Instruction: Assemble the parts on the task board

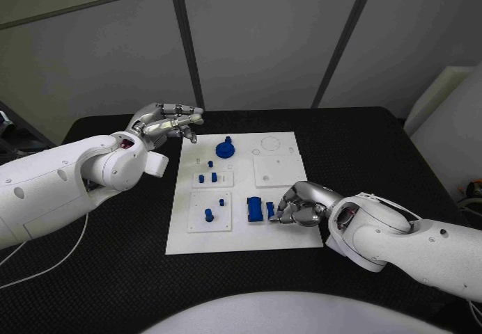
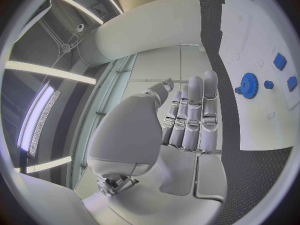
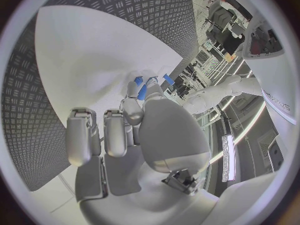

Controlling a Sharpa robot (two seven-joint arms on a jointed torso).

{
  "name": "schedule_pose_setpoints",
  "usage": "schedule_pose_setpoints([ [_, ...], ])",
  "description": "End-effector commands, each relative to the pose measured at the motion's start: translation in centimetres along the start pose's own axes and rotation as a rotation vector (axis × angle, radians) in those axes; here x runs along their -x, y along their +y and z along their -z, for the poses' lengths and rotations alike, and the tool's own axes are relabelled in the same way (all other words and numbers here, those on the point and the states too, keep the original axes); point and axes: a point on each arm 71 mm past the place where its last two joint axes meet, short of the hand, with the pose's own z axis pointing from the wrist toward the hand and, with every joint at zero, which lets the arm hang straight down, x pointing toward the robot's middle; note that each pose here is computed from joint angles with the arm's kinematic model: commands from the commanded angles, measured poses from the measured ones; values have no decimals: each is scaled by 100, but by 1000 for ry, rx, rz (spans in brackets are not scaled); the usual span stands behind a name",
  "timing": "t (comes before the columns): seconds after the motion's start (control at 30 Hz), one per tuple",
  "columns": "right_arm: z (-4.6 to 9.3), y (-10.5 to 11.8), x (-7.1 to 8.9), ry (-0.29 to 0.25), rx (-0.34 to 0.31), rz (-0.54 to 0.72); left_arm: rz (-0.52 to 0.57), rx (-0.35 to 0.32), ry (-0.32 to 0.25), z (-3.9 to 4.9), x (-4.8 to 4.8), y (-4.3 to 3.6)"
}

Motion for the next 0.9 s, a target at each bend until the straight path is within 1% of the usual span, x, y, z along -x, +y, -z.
schedule_pose_setpoints([
  [0.03, 9, 28, 36, -42, 35, -33, 6, -4, 11, -3, -12, -12],
  [0.27, -1, -37, 58, -57, 9, -32, 6, -4, 13, -5, -16, -11],
  [0.43, -19, -72, 67, -67, -4, -8, 6, -3, 13, -5, -16, -11],
  [0.53, -30, -75, 54, -52, -7, 15, 6, -3, 13, -5, -15, -10],
  [0.73, -50, -47, 8, -7, -4, 64, 6, -2, 13, -4, -14, -10],
  [0.9, -75, -20, -22, 11, -3, 86, 7, -2, 14, -5, -16, -9],
])
